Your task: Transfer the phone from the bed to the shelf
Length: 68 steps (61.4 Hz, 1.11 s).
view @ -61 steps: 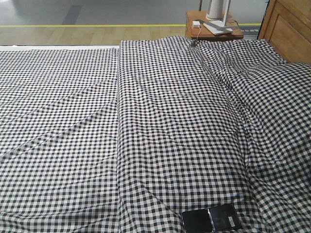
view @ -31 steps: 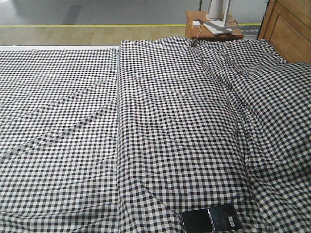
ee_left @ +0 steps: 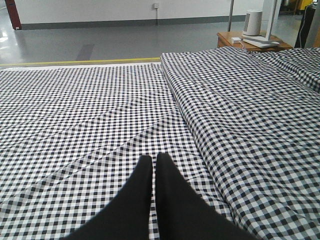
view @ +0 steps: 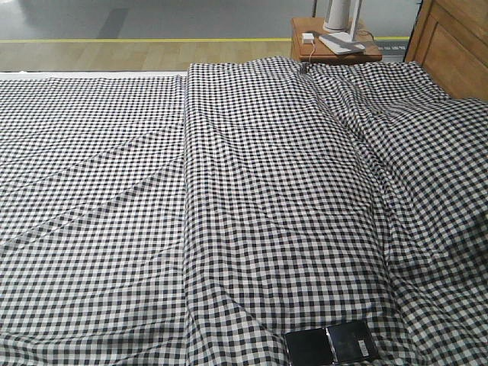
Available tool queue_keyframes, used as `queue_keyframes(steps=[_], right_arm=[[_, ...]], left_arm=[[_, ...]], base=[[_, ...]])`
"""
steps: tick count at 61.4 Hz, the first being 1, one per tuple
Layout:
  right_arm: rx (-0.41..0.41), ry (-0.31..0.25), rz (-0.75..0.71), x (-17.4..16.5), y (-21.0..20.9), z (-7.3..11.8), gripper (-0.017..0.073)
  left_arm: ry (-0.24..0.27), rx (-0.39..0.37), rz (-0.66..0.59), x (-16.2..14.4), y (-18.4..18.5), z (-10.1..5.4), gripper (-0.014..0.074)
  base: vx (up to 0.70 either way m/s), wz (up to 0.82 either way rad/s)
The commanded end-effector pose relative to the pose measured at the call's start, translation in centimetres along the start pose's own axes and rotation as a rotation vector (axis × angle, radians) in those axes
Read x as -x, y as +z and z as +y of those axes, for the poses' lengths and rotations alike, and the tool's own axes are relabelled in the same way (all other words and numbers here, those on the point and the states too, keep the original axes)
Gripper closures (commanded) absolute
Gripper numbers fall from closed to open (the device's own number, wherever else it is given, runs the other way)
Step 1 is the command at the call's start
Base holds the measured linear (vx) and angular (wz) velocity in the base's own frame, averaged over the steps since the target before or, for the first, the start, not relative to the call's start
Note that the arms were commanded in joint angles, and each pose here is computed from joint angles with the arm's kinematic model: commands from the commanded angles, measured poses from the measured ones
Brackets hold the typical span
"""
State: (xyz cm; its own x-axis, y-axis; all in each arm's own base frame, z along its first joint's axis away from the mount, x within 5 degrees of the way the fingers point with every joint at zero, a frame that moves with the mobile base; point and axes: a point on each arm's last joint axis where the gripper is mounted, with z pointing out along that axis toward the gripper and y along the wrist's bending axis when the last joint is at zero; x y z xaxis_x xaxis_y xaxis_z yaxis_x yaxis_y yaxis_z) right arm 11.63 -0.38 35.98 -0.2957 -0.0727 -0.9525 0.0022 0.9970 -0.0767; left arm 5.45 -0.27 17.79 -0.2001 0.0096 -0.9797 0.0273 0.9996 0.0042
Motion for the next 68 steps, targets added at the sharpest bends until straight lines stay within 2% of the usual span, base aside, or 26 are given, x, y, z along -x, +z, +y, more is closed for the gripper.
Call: queue_keyframes(steps=[1, 6, 12, 26, 32, 43, 59, 68], right_arm=[[-0.011, -0.015, -0.009, 0.91, 0.76, -0.21, 0.0529], [-0.006, -0.015, 0.031, 0.63, 1.37, -0.19, 0.0477], [-0.003, -0.012, 0.050, 0.49, 1.61, -0.18, 0.0362], [-0.003, -0.005, 0.056, 0.44, 1.60, -0.17, -0.0057], [-0.002, -0.005, 0.059, 0.40, 1.60, -0.17, -0.0171], [-0.002, -0.005, 0.059, 0.40, 1.60, -0.17, -0.0152], [-0.003, -0.005, 0.050, 0.49, 1.60, -0.18, -0.0050], [-0.001, -0.007, 0.069, 0.36, 1.59, -0.16, -0.0029]], left_arm=[[-0.010, 0.005, -0.075, 0.61, -0.04, 0.06, 0.0593], [-0.010, 0.005, -0.075, 0.61, -0.04, 0.06, 0.0593], [-0.010, 0.005, -0.075, 0.61, -0.04, 0.06, 0.0593], [-0.010, 0.005, -0.075, 0.61, -0.04, 0.06, 0.0593], [-0.010, 0.005, -0.075, 0.61, -0.04, 0.06, 0.0593], [-0.010, 0.005, -0.075, 0.61, -0.04, 0.06, 0.0593], [-0.010, 0.005, -0.075, 0.61, -0.04, 0.06, 0.0593], [-0.010, 0.005, -0.075, 0.61, -0.04, 0.06, 0.0593]], base=[[0.00, 0.00], [0.00, 0.00], [0.00, 0.00], [0.00, 0.00], [0.00, 0.00], [0.00, 0.00], [0.00, 0.00], [0.00, 0.00]])
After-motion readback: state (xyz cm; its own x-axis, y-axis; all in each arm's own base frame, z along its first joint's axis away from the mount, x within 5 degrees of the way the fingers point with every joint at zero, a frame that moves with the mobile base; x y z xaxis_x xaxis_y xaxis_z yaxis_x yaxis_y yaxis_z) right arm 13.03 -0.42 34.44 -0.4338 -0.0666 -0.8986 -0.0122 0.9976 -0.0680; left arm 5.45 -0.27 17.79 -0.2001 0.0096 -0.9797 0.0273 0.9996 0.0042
